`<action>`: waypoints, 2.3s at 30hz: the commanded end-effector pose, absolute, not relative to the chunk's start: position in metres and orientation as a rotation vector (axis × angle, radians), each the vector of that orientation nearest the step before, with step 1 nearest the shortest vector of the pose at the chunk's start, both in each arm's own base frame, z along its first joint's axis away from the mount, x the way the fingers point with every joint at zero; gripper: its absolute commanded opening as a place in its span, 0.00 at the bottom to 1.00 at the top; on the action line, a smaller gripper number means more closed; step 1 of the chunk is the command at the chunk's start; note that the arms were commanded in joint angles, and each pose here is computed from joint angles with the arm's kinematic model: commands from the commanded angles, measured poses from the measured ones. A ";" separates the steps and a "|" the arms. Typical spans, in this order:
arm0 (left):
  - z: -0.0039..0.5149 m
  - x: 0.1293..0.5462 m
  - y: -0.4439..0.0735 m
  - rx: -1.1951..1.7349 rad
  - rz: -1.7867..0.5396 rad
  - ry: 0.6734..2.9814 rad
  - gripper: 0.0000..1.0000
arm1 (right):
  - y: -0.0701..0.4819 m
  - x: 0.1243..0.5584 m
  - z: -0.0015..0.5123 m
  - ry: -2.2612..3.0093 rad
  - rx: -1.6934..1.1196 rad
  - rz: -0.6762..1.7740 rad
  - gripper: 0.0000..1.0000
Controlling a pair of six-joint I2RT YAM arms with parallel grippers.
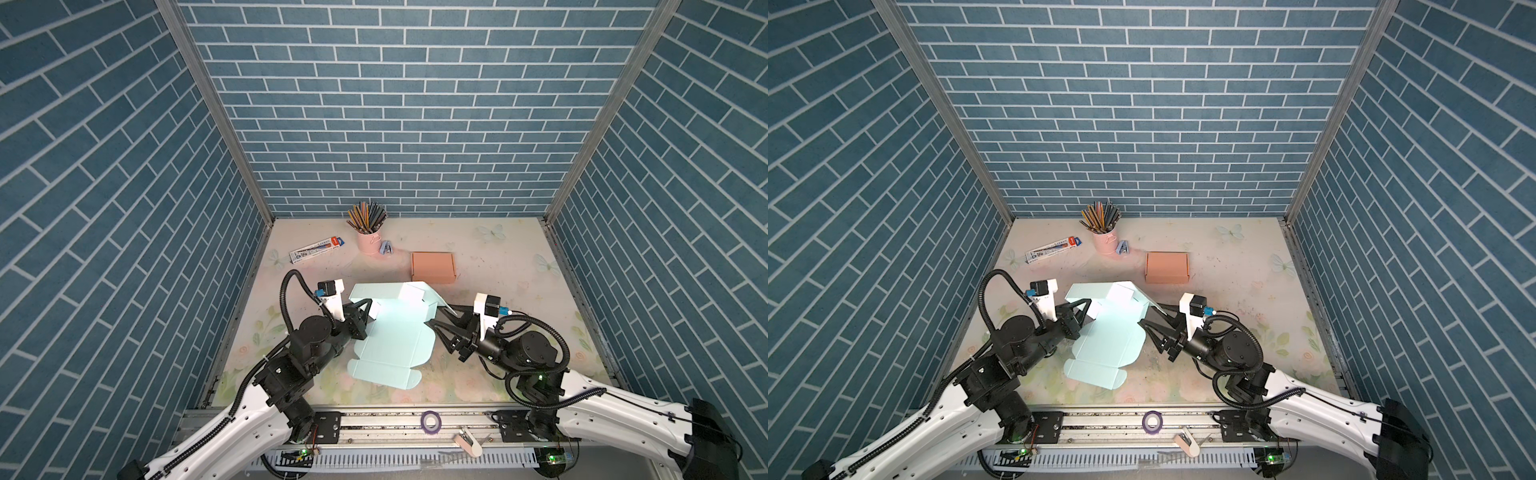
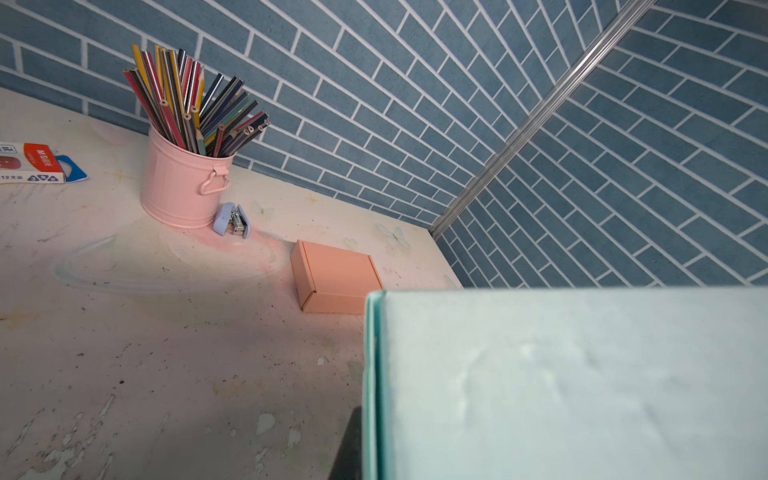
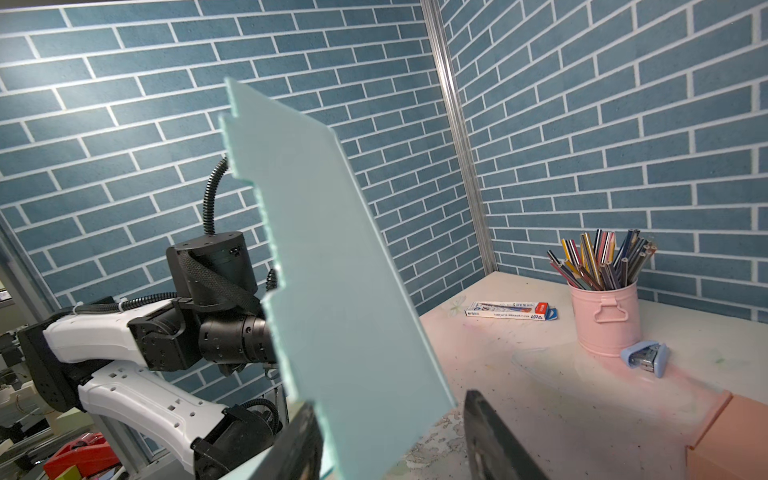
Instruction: Fold the paper box
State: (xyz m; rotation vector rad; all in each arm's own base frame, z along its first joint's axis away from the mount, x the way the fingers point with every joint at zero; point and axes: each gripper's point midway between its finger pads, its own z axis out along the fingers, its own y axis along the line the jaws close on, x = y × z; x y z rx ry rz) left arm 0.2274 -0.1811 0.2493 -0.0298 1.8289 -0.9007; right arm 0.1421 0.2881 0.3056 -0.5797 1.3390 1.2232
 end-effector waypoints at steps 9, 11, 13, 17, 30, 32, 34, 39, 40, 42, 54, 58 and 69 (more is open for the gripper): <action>0.259 0.227 -0.185 -0.041 -0.963 1.786 0.11 | 0.299 0.154 0.318 1.355 -0.510 1.257 0.44; 0.257 0.227 -0.184 -0.046 -0.962 1.786 0.11 | 0.299 0.151 0.318 1.347 -0.521 1.266 0.41; 0.257 0.227 -0.183 -0.048 -0.962 1.784 0.11 | 0.298 0.151 0.317 1.352 -0.524 1.262 0.33; 0.253 0.227 -0.181 -0.053 -0.951 1.793 0.11 | 0.298 0.148 0.315 1.354 -0.541 1.272 0.26; 0.242 0.230 -0.178 -0.066 -0.925 1.815 0.11 | 0.311 0.140 0.315 1.360 -0.616 1.315 0.33; 0.238 0.231 -0.178 -0.067 -0.917 1.824 0.11 | 0.315 0.140 0.314 1.369 -0.626 1.320 0.35; 0.236 0.232 -0.178 -0.071 -0.913 1.829 0.11 | 0.318 0.142 0.312 1.382 -0.627 1.323 0.37; 0.229 0.233 -0.177 -0.074 -0.899 1.842 0.11 | 0.322 0.141 0.310 1.393 -0.639 1.333 0.41; 0.230 0.233 -0.177 -0.075 -0.899 1.842 0.12 | 0.322 0.142 0.309 1.401 -0.639 1.331 0.41; 0.228 0.233 -0.176 -0.076 -0.896 1.846 0.11 | 0.323 0.140 0.308 1.405 -0.649 1.334 0.42; 0.226 0.233 -0.163 -0.096 -0.872 1.850 0.12 | 0.273 0.120 0.320 1.321 -0.640 1.274 0.41; 0.227 0.231 -0.157 -0.088 -0.862 1.854 0.11 | 0.248 0.115 0.332 1.285 -0.624 1.216 0.42; 0.236 0.221 -0.166 0.068 -0.865 1.920 0.11 | 0.236 0.140 0.315 1.517 -0.653 0.946 0.42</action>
